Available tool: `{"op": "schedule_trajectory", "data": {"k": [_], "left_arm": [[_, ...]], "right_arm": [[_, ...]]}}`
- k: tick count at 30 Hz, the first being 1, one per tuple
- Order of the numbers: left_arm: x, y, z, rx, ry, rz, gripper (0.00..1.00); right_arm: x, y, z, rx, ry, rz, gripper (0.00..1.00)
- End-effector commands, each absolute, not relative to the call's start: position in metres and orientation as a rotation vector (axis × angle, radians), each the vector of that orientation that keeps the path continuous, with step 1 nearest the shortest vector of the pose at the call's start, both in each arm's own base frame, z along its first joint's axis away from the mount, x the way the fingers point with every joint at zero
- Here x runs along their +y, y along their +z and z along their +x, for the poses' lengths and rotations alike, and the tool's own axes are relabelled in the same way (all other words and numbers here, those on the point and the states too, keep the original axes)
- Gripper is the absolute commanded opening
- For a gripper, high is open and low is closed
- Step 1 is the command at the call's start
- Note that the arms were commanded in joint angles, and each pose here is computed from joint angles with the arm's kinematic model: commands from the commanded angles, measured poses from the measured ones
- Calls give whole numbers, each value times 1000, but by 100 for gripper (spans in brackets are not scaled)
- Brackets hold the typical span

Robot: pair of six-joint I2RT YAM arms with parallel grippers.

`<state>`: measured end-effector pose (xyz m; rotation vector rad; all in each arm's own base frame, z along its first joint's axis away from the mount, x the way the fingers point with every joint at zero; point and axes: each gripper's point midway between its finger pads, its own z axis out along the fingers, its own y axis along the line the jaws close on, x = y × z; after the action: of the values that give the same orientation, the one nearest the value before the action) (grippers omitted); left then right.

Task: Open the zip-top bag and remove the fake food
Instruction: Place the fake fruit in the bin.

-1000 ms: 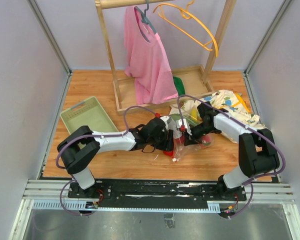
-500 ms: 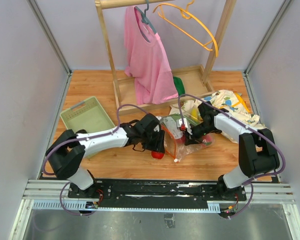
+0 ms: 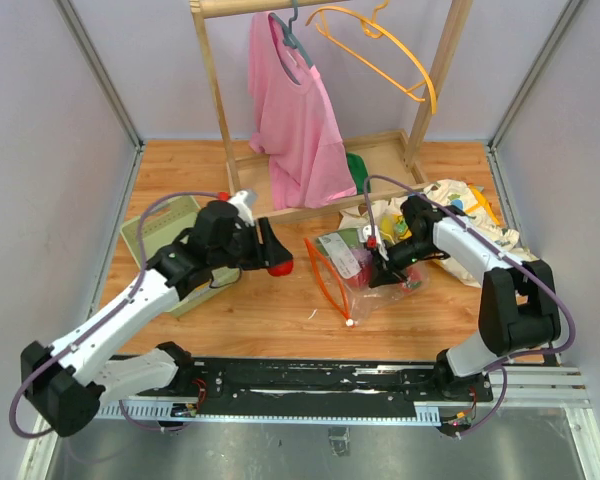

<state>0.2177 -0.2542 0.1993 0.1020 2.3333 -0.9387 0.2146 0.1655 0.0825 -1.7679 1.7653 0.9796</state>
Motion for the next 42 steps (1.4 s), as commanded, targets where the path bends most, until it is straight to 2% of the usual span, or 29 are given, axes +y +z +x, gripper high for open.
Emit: {"op": "schedule_trajectory", "data": {"k": [1,7,12,17,26,35,42], "left_arm": [[-191,203,239,2290,-806,-108,13],[-106,209,283,2169,-636,-376,12],[-41,197,308,2145,-476,-535,12],[30,188,321,2139,-63,-641,8],[97,170,335,2154,448,-494,7],[118,150,356,2121,662,-195,7],[125,111,364,2219,757,24,5]], "right_arm": [[169,122,203,1745,1072,-1711,8],[178,146,201,1726,1135,-1623,9],[174,141,197,1738,1144,-1583,10],[167,138,202,1752,1121,-1534,10],[166,136,202,1755,1131,-1517,10],[165,133,202,1753,1134,-1516,10],[165,133,201,1750,1132,-1521,10]]}}
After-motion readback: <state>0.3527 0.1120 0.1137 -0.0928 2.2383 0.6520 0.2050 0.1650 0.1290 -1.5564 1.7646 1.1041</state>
